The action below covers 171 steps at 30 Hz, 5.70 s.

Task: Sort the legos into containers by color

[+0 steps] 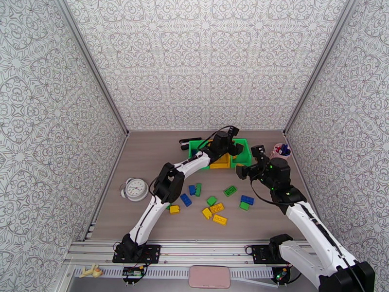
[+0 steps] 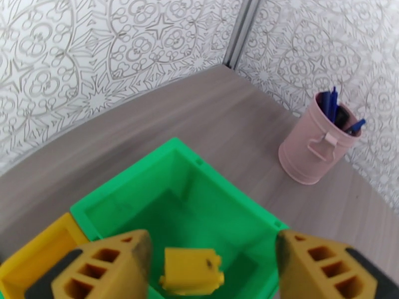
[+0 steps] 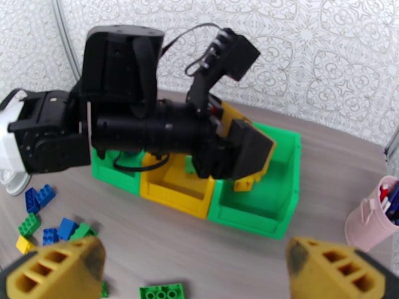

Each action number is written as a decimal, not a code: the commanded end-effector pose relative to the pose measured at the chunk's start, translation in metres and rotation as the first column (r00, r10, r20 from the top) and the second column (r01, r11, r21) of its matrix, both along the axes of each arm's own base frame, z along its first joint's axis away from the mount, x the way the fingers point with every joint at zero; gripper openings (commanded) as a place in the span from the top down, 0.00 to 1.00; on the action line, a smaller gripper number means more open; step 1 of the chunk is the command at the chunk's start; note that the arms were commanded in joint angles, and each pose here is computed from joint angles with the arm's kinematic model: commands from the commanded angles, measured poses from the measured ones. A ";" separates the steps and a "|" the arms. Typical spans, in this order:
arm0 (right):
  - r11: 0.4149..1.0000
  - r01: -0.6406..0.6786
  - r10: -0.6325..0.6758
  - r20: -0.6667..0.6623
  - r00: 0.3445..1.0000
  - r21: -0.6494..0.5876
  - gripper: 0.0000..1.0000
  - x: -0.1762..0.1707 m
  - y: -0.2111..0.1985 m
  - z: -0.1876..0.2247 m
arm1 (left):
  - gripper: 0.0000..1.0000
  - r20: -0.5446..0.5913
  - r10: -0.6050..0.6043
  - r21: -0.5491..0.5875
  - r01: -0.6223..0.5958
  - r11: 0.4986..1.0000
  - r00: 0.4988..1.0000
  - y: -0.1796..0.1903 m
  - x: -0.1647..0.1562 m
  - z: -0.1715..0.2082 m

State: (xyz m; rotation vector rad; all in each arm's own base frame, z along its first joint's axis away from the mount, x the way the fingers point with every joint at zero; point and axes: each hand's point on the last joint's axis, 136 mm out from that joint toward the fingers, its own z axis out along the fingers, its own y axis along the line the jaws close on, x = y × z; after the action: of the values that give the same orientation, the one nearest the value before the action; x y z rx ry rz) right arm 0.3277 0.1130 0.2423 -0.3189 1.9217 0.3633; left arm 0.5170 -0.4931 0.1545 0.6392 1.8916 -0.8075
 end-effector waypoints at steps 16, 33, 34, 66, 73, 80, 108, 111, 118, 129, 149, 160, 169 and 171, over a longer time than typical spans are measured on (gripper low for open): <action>0.999 0.043 -0.044 -0.156 0.987 -0.014 0.00 0.001 -0.006 -0.047 | 0.00 0.180 -0.017 -0.034 0.023 0.999 0.984 0.106 -0.107 0.071; 0.990 -0.054 -0.006 -0.433 0.902 -0.127 0.00 -0.026 0.025 -0.124 | 0.00 0.182 -0.397 0.186 0.365 0.912 0.900 0.176 -0.247 0.043; 0.988 -0.060 -0.009 -0.442 0.897 -0.142 0.00 -0.025 0.028 -0.126 | 0.00 0.173 -0.407 0.192 0.375 0.907 0.897 0.178 -0.251 0.041; 0.855 -0.335 -0.081 -0.740 0.668 -0.397 0.05 -0.017 0.052 -0.218 | 0.00 0.127 -0.432 0.226 0.398 0.889 0.893 0.189 -0.267 0.026; 0.861 -0.332 -0.085 -0.752 0.654 -0.386 0.26 -0.017 0.054 -0.220 | 0.00 0.119 -0.434 0.228 0.400 0.888 0.893 0.189 -0.267 0.023; 0.870 -0.309 -0.086 -0.736 0.671 -0.383 0.39 -0.015 0.054 -0.210 | 0.00 0.129 -0.408 0.199 0.379 0.904 0.904 0.189 -0.264 0.027; 0.978 0.127 -0.169 -0.271 0.948 -0.166 0.47 0.199 0.094 -0.105 | 0.00 0.180 -0.270 0.179 0.239 0.954 0.946 0.211 -0.252 0.035; 0.978 0.137 -0.176 -0.267 0.948 -0.159 0.47 0.211 0.097 -0.113 | 0.00 0.182 -0.265 0.180 0.233 0.956 0.947 0.212 -0.251 0.035; 0.981 0.114 -0.153 -0.261 0.953 -0.157 0.27 0.219 0.102 -0.116 | 0.00 0.189 -0.257 0.180 0.224 0.958 0.948 0.213 -0.249 0.036; 0.992 -0.021 0.005 -0.132 0.991 -0.122 0.05 0.179 0.107 -0.059 | 0.00 0.147 0.043 0.208 -0.073 0.975 0.988 0.245 -0.210 0.026; 0.847 -0.501 0.487 -0.119 0.865 -0.178 0.06 0.044 0.153 -0.035 | 0.01 -0.329 0.527 0.565 -0.284 0.775 0.784 0.353 -0.184 -0.062; 0.794 -0.571 0.545 -0.172 0.821 -0.208 0.06 0.029 0.173 -0.051 | 0.09 -0.414 0.636 0.713 -0.202 0.671 0.651 0.378 -0.194 -0.100; 0.795 -0.571 0.541 -0.186 0.820 -0.208 0.05 0.028 0.172 -0.053 | 0.24 -0.456 0.655 0.752 -0.134 0.646 0.602 0.379 -0.197 -0.124; 0.794 -0.570 0.539 -0.189 0.821 -0.211 0.05 0.028 0.171 -0.054 | 0.30 -0.460 0.664 0.757 -0.132 0.640 0.589 0.381 -0.198 -0.127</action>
State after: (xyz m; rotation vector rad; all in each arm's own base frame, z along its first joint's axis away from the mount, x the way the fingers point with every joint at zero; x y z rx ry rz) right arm 0.3583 0.2816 0.1904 -1.0520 1.9593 0.5206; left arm 0.3163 -0.1183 0.0251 0.2317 2.9508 0.0055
